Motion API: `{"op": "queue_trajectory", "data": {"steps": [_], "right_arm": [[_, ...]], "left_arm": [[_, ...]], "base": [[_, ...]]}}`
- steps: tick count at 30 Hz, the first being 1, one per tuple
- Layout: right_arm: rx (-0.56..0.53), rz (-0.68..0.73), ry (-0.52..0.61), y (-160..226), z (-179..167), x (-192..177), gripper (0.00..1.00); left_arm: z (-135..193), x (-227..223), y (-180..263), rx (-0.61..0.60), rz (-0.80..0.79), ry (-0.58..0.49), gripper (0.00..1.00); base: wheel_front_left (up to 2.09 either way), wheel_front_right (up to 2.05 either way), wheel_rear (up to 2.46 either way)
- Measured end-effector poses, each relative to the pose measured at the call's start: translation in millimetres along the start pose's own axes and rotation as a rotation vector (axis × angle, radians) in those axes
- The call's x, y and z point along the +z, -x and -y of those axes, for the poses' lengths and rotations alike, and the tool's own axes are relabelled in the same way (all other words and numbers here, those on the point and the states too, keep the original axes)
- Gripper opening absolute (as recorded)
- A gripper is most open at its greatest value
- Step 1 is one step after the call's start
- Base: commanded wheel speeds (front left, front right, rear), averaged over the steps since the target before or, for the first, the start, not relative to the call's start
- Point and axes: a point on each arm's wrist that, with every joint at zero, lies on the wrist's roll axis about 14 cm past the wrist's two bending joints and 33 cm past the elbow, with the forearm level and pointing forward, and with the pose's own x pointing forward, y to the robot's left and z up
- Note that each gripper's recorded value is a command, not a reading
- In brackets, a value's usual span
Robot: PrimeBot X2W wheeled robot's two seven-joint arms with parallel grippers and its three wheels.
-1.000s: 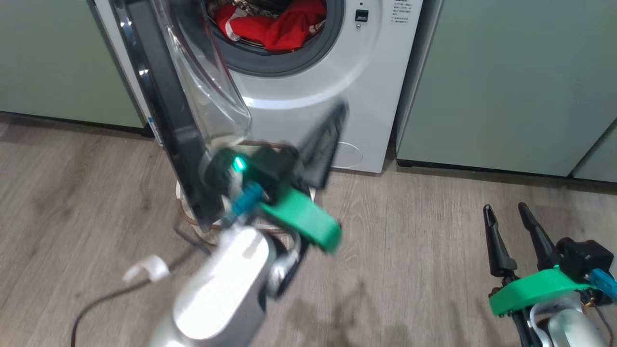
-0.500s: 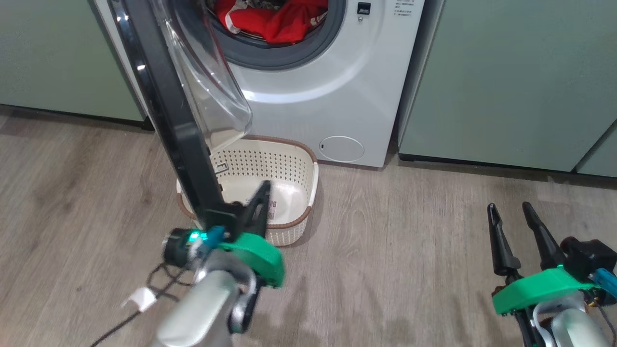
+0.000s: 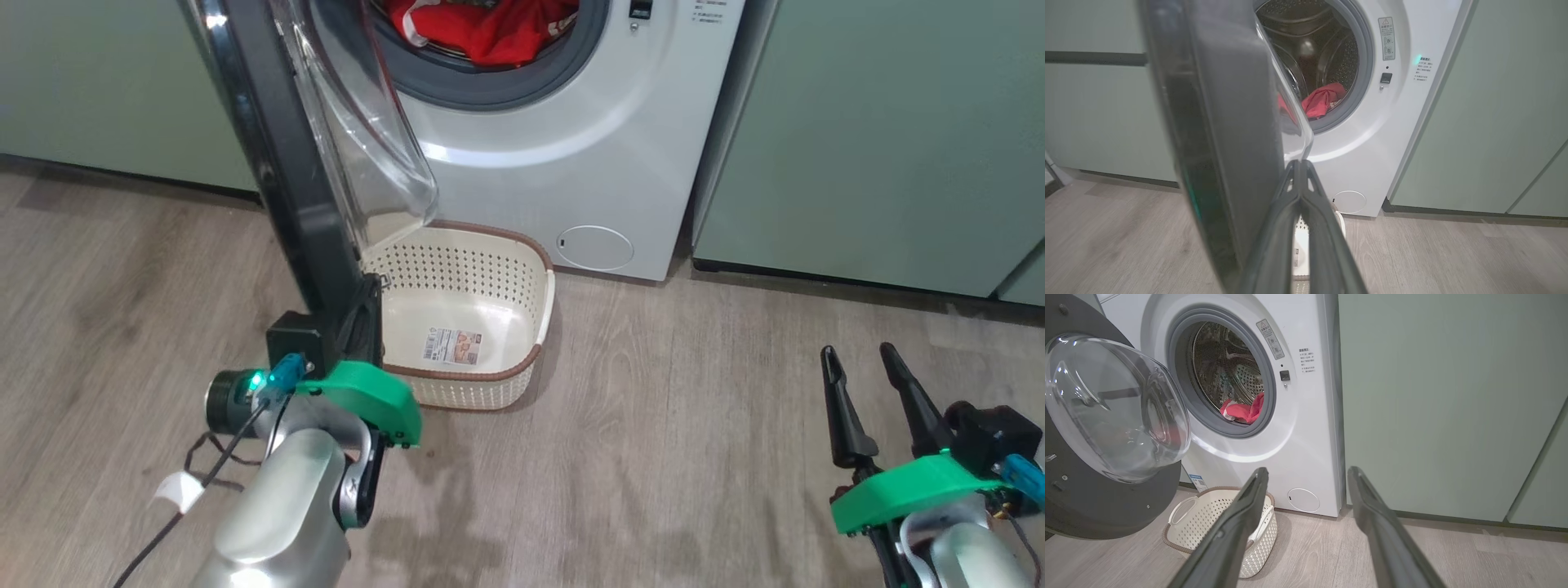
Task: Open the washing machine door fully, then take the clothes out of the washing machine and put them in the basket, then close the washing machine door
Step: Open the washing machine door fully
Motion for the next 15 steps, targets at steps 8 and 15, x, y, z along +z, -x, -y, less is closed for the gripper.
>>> {"op": "queue_trajectory", "data": {"steps": [8,15], "right_arm": [[0.040,-0.009,-0.001,-8.3,-12.3,-3.0,1.00],[0.098,-0.024,-0.002,-19.6,-31.5,-8.1,1.00]], "left_arm": [[-22.9,6.5,5.7,0.063,0.022,0.007,0.00],[-51.9,9.0,17.1,0.137,0.030,0.005,0.00]], "base": [[0.00,0.00,0.00],[0.00,0.00,0.00]]}}
